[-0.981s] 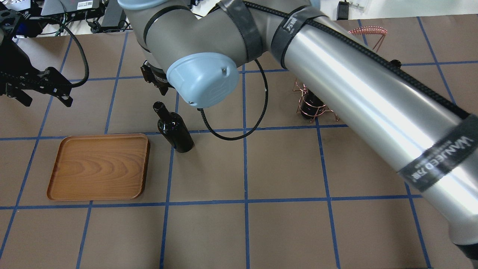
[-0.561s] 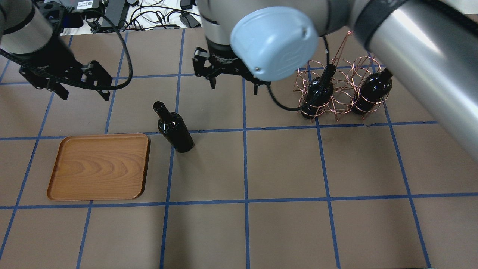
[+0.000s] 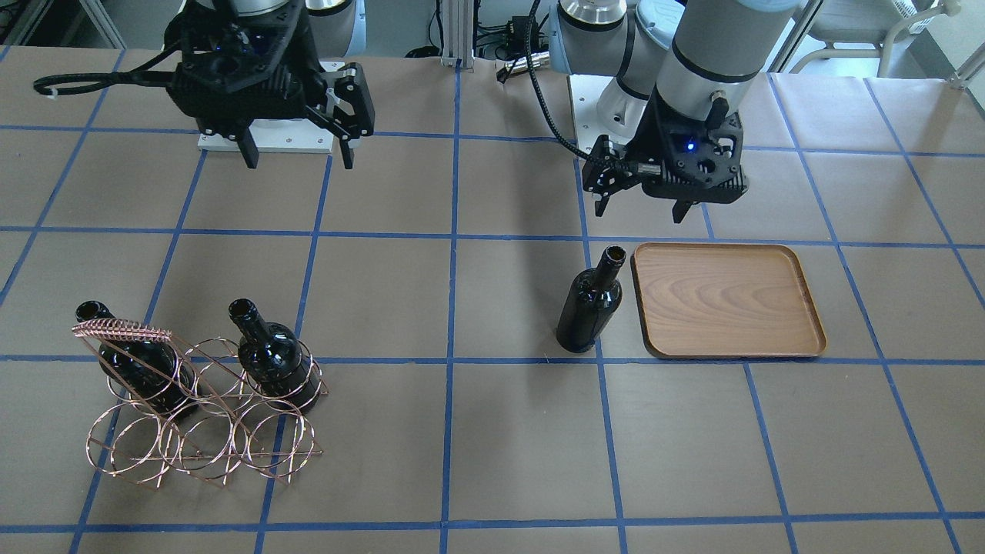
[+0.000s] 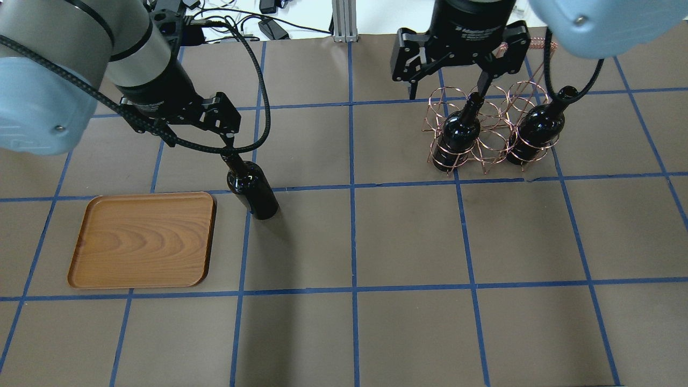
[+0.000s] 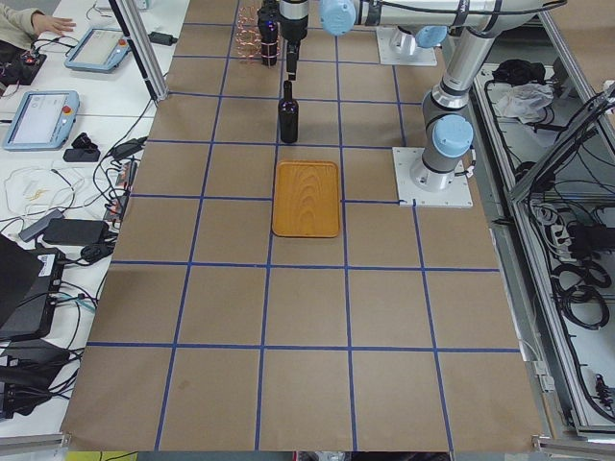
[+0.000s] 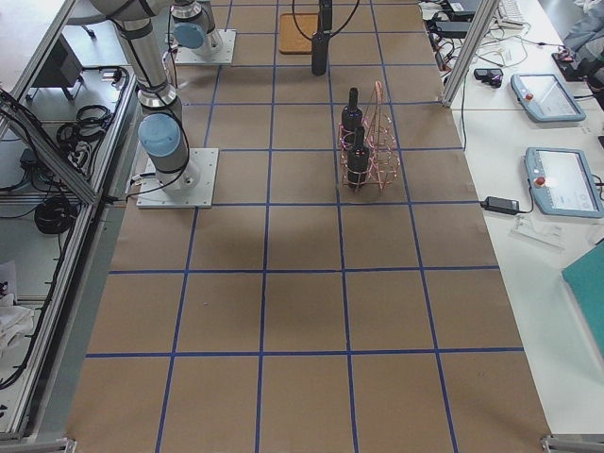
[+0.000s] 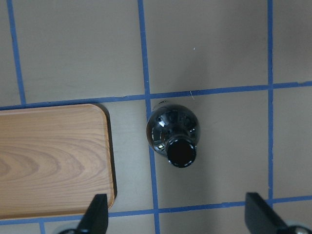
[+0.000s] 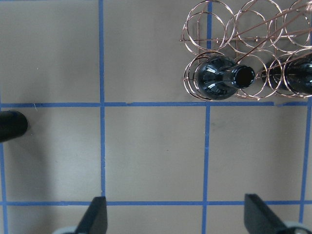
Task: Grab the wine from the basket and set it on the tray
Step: 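Release the bottle and raise the right gripper while the left arm approaches, then lower the left gripper onto the standing bottle's neck and close it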
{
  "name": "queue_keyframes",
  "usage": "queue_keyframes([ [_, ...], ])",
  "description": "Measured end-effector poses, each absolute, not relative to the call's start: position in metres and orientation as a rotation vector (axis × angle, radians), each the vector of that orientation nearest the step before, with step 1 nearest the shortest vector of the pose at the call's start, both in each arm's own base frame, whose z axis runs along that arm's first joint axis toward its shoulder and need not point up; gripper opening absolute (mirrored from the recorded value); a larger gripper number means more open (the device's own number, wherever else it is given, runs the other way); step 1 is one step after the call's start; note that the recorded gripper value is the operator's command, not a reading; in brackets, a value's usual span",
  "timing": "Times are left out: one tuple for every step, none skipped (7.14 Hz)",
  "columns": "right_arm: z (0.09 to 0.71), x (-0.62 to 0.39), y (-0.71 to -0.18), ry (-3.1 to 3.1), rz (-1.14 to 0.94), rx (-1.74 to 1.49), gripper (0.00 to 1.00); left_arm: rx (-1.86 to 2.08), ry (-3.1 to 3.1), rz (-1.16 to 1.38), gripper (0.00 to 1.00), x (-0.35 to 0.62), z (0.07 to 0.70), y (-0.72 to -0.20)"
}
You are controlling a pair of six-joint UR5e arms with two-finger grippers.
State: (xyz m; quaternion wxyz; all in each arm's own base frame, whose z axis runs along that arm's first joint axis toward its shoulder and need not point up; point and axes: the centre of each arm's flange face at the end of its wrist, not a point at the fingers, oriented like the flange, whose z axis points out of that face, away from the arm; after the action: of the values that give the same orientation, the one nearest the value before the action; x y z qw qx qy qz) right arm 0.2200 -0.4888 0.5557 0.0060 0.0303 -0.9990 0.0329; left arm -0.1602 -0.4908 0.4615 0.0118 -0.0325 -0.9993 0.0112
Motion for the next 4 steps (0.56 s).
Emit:
queue_keyframes([
  [0.560,0.204,-0.490,-3.120,0.112,0.137,1.00,-0.105,-3.108,0.015,1.00,-0.164,0.447,-0.501],
  [0.563,0.185,-0.494,-3.118,0.113,0.131,1.00,-0.106,-3.106,-0.016,0.97,-0.166,0.430,-0.510],
  [0.563,0.168,-0.498,-3.117,0.104,0.114,1.00,-0.109,-3.106,-0.054,0.96,-0.167,0.410,-0.516],
  [0.564,0.158,-0.500,-3.116,0.100,0.113,1.00,-0.113,-3.105,-0.081,0.88,-0.168,0.390,-0.518],
])
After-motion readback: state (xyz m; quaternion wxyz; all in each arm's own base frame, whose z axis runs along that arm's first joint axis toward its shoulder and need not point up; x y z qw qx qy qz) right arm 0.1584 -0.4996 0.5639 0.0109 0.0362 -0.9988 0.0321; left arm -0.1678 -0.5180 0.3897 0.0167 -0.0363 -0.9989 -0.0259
